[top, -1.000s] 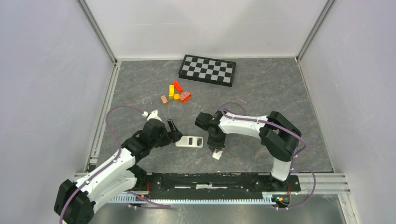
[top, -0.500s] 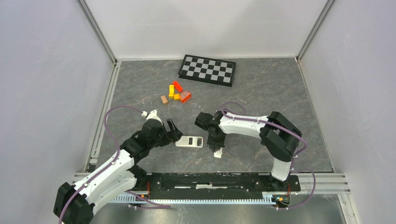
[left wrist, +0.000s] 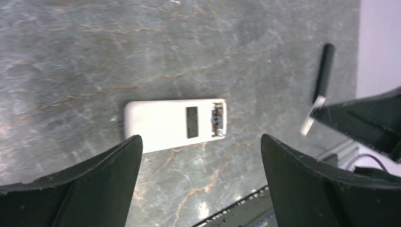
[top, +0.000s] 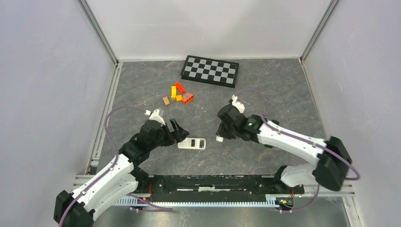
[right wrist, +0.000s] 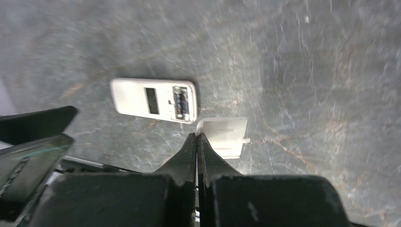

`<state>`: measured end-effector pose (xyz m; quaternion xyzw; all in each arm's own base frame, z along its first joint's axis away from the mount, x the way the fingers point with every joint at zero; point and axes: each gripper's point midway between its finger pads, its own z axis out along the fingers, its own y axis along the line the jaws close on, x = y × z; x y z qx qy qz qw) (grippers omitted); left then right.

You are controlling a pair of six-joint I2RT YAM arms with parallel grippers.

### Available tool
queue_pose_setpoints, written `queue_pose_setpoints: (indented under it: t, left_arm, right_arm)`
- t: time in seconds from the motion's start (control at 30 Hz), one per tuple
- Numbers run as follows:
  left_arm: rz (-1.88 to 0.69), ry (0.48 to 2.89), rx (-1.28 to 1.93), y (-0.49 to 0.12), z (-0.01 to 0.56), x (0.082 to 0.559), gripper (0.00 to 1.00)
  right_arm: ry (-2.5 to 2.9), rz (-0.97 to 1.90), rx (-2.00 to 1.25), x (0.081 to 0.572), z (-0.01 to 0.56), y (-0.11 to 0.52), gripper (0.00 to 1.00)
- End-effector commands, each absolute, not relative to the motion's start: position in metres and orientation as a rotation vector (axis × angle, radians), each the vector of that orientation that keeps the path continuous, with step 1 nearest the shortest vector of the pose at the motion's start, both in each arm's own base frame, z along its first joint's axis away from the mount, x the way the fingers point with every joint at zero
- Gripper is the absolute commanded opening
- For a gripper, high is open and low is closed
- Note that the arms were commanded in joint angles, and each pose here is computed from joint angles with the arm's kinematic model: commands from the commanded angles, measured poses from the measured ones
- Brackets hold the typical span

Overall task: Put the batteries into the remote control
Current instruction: Pick up the battery cover at the center of the board, then adjust the battery cover.

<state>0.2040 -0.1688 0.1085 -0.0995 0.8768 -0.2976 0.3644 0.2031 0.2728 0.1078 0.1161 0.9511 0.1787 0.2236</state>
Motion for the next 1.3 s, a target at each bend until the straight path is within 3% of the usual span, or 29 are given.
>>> queue_pose_setpoints:
  t: [0.0, 0.13, 0.33, 0.53, 0.9, 1.1, 1.27]
  left_arm:
    - [-1.032, 2.125, -0.100, -0.206, 0.170, 0.203, 1.00]
    - [-1.252, 2.065, -0.068, -0.231, 0.213, 0.199, 1.00]
    - [-1.745, 1.911, -0.125, -0.269, 0.297, 0.187, 1.00]
    - [-2.064, 1.734, -0.275, -0.275, 0.369, 0.186, 1.00]
    - [-2.478, 1.503, -0.550, -0.269, 0.423, 0.182, 1.00]
    - [-2.555, 1.466, -0.557, -0.274, 0.445, 0.172, 0.99]
    - [-2.569, 1.396, -0.583, -0.266, 0.456, 0.169, 0.91]
  right_arm:
    - [2.266, 0.701, 0.215, 0.240, 0.182, 0.269, 0.00]
    - [1.988, 0.861, 0.116, 0.245, 0.258, 0.259, 0.00]
    - [1.586, 1.209, -0.026, 0.213, 0.375, 0.263, 0.00]
    - [1.267, 1.488, -0.176, 0.166, 0.440, 0.265, 0.00]
    - [1.038, 1.751, -0.312, 0.131, 0.476, 0.279, 0.00]
    - [0.964, 1.842, -0.330, 0.129, 0.477, 0.288, 0.00]
    - [0.953, 1.856, -0.327, 0.131, 0.469, 0.292, 0.00]
